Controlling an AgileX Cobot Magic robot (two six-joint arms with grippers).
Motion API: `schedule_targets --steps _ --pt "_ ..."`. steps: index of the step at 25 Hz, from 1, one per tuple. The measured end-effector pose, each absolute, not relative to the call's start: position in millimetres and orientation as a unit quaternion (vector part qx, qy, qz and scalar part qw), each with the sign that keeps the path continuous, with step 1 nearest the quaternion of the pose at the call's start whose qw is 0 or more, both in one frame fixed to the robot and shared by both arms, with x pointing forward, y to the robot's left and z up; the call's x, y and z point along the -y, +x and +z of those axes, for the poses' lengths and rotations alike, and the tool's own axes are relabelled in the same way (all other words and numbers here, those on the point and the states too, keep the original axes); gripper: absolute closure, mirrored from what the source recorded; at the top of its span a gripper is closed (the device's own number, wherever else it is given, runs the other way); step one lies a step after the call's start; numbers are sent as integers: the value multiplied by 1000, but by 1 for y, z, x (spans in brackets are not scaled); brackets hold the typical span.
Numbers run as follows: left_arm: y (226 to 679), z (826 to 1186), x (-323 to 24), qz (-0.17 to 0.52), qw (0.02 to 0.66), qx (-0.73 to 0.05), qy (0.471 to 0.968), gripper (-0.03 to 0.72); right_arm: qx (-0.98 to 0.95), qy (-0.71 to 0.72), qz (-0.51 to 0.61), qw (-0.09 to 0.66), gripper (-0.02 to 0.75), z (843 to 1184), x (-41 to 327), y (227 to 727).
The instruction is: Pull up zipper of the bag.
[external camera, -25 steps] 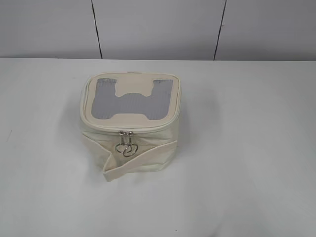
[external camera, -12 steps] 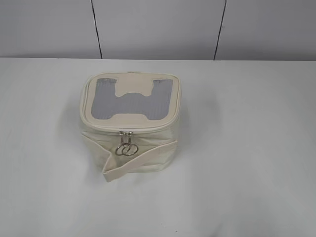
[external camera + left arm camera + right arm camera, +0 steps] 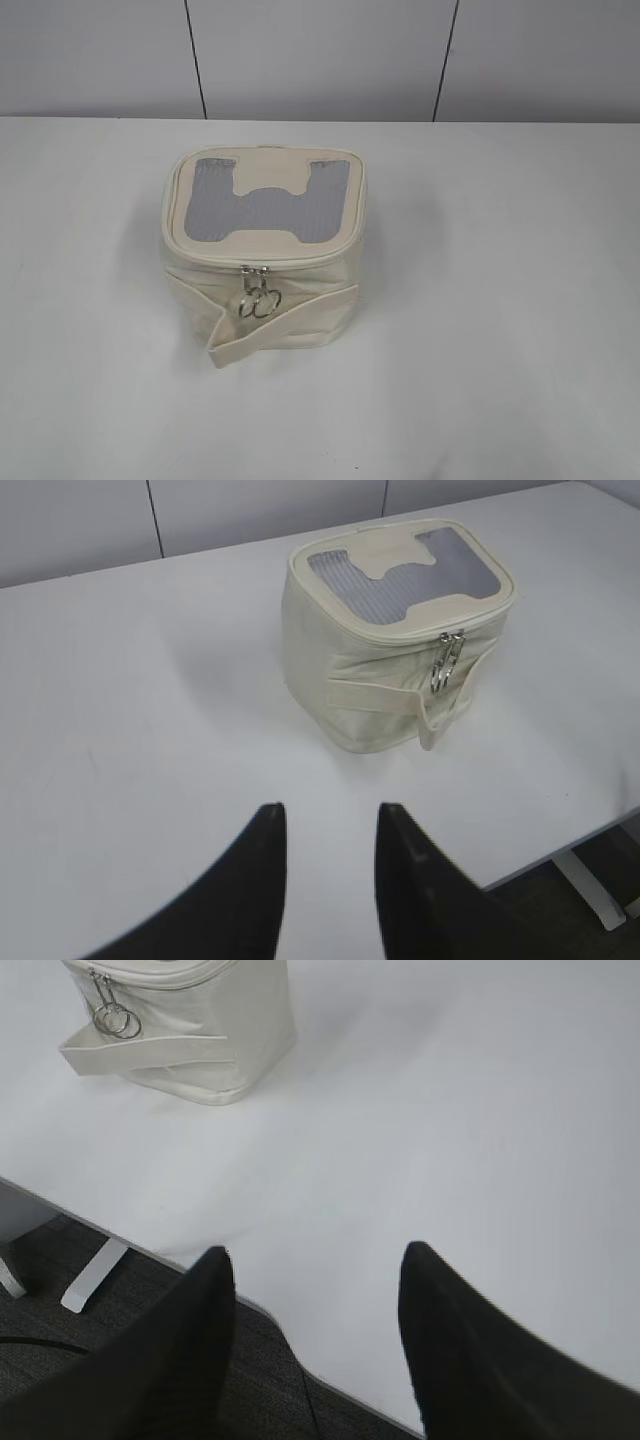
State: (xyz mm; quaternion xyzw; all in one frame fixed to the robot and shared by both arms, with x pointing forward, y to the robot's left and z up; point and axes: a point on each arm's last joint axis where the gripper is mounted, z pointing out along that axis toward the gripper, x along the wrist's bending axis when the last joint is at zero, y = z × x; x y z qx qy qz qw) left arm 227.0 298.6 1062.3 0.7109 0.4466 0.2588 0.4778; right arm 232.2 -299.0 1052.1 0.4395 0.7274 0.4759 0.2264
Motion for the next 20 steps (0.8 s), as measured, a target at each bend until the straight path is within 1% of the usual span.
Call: schedule_targets --steps 5,10,13,20 --pt "227 1062 -298 270 471 -464 700 452 -714 460 470 239 314 1052 298 232" --pt "228 1062 -295 320 439 -538 645 452 -650 547 435 298 314 1052 297 233" --pt "228 1062 -295 339 424 -566 620 452 -610 592 413 328 314 1052 296 233" --pt "228 1062 -294 342 422 -570 617 452 -589 612 402 342 314 1052 296 234"
